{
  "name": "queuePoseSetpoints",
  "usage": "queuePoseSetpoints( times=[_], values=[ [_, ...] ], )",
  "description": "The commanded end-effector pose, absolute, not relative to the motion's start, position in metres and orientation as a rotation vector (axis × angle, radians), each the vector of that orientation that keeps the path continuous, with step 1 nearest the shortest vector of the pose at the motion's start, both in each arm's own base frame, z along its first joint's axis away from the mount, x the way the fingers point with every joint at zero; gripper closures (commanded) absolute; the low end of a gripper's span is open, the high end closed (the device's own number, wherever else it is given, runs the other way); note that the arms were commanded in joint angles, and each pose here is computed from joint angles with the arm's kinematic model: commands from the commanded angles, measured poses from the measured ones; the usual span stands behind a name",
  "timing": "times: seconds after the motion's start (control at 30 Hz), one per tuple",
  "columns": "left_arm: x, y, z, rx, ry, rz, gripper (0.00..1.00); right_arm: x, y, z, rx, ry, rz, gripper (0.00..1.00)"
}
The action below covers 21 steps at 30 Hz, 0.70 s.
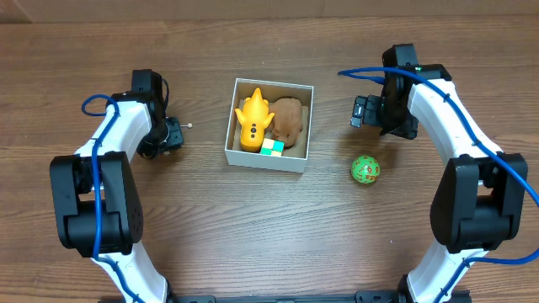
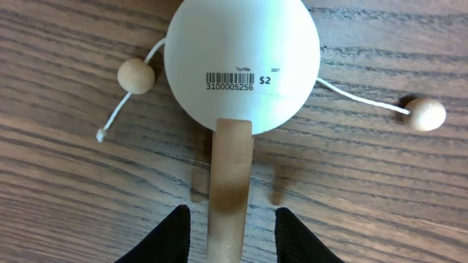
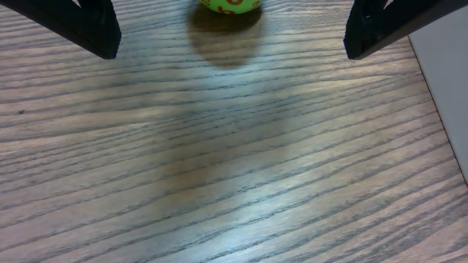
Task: Pack container
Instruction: 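Lower the left gripper onto the wooden stick toy and grasp it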
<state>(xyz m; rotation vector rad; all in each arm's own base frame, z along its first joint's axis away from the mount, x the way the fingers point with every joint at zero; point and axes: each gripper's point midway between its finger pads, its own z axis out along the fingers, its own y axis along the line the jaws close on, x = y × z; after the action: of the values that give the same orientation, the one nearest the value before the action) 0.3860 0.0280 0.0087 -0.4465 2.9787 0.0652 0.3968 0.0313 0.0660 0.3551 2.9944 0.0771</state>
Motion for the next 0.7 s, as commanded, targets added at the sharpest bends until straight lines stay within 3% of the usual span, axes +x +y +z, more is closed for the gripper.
queuePoseSetpoints(
  times=[0.0, 0.2, 0.37, 0.67],
  values=[
    [0.389, 0.027, 0.000, -0.513, 2.984, 0.058, 0.58, 0.400, 0.029, 0.072, 0.346, 2.973, 0.068, 0.00],
    [0.384, 0.027, -0.014, -0.505, 3.024, 0.071, 0.51, 0.399, 0.029, 0.072, 0.346, 2.973, 0.068, 0.00],
    [0.386, 0.027, -0.014, -0.435, 3.027, 0.073, 0.72, 0.399, 0.029, 0.072, 0.346, 2.973, 0.068, 0.00],
    [0.397, 0.028, 0.002, -0.347, 3.027, 0.074, 0.87, 0.400, 0.029, 0.072, 0.346, 2.973, 0.068, 0.00]
  ],
)
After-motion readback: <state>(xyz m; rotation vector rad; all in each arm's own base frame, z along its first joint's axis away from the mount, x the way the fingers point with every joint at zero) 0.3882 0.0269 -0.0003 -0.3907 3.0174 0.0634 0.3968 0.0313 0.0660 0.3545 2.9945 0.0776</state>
